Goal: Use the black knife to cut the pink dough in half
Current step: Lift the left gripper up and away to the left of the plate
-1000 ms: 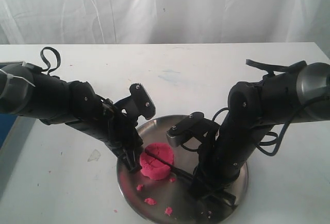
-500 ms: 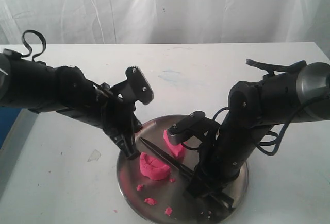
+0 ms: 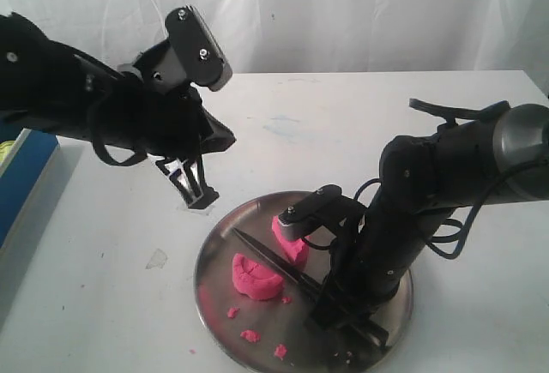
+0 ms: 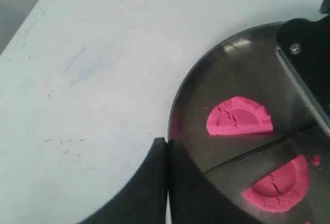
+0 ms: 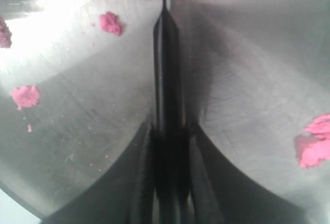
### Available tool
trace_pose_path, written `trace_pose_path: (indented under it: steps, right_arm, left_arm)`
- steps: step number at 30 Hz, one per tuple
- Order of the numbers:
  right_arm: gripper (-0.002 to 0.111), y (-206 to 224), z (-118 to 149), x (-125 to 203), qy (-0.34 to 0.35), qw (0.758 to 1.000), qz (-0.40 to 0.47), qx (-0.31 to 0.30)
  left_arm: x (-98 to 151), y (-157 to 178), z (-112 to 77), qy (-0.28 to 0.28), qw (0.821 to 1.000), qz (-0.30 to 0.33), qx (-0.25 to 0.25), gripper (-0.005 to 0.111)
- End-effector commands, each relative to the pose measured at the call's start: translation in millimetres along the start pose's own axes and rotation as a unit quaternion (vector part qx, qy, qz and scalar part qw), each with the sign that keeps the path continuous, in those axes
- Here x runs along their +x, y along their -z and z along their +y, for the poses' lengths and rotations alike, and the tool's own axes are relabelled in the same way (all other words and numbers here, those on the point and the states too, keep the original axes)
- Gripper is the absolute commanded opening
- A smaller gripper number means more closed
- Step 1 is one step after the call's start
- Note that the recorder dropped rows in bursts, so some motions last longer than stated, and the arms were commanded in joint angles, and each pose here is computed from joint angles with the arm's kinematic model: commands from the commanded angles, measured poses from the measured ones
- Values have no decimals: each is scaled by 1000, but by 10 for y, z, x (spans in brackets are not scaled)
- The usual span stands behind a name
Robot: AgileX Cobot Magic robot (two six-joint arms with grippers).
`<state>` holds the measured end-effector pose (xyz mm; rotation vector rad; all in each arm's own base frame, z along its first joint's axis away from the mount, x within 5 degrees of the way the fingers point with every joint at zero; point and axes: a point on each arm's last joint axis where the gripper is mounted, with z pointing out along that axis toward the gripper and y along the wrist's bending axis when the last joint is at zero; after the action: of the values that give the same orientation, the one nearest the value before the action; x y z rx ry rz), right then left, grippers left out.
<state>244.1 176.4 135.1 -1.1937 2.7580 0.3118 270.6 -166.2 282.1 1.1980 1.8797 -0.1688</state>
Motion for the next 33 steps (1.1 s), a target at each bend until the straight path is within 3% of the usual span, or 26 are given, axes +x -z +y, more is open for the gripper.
trace_pose_path:
  steps: [1, 8, 16, 24, 26, 30, 33]
  right_arm:
    - [0, -50, -9, 9, 0, 1000, 9, -2]
    - [0, 19, 18, -34, 5, 999, 31, -20]
    - [0, 20, 173, -20, 69, 994, 48, -64]
    - [0, 21, 291, -48, 91, 992, 55, -70]
    - [0, 24, 250, -45, 78, 994, 63, -46]
    - [0, 66, 46, -26, 22, 993, 96, 69]
    - [0, 79, -12, -14, 5, 989, 102, 103]
  left_arm:
    - [-104, 305, -44, 2, 1000, -21, 14, 0]
    - [-215, 673, -76, 9, 998, -56, 6, 0]
    - [-174, 708, -41, -53, 998, -32, -19, 0]
    - [-170, 707, -40, -47, 998, -29, -19, 0]
    - [-164, 707, -35, -55, 998, -26, -22, 0]
    - [-144, 707, -18, -56, 998, -14, -31, 0]
    - [-144, 707, -17, -57, 998, -14, -32, 0]
